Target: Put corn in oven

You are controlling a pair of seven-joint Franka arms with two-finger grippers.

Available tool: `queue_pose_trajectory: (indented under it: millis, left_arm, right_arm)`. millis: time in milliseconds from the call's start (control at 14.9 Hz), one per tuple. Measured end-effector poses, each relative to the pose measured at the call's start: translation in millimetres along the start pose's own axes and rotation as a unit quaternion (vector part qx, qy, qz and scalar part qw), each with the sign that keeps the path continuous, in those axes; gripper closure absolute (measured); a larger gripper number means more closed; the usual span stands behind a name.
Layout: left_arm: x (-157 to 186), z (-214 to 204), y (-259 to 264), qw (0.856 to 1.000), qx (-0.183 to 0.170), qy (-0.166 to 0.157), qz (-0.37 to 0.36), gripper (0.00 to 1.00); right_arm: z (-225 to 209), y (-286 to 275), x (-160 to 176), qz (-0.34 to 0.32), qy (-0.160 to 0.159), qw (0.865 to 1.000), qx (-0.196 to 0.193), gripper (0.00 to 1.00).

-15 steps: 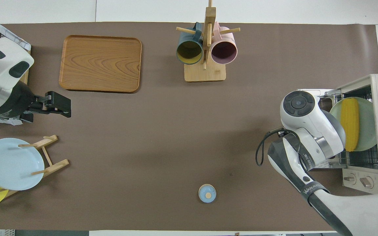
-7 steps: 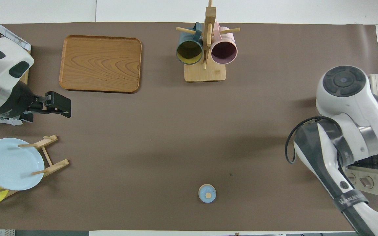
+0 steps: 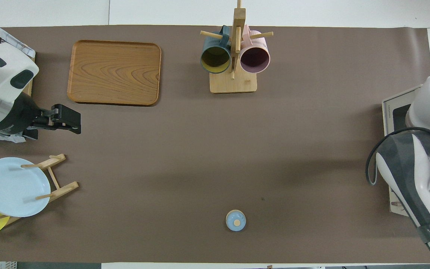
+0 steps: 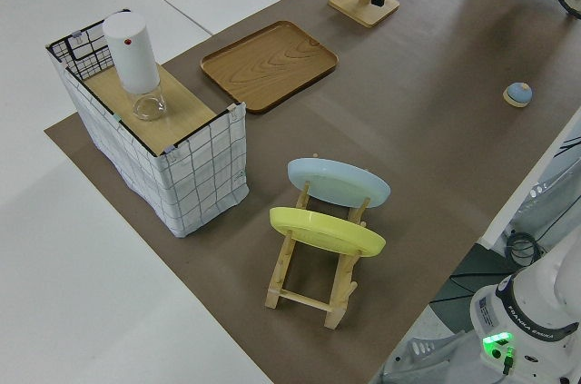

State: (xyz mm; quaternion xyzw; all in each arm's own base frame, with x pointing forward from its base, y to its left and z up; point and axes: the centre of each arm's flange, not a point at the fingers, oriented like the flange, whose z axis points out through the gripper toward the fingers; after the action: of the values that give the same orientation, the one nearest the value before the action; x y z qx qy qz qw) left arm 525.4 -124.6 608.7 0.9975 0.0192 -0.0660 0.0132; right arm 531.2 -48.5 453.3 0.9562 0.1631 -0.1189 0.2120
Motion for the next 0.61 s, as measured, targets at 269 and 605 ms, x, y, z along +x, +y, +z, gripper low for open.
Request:
queue_pose_trajectory:
  millis: [269, 605]
  left_arm:
    - [0.0, 0.0, 0.0, 1.0, 0.0, 0.0, 0.0, 0.0]
    - [0.0, 0.0, 0.0, 1.0, 0.0, 0.0, 0.0, 0.0]
  right_arm:
    - [-14.9, 5.8, -6.9, 0.019, -0.015, 0.999, 0.034, 0.99]
    - [-111.6, 33.1, -32.9, 0.064, 0.014, 0.991, 0.121, 0.93]
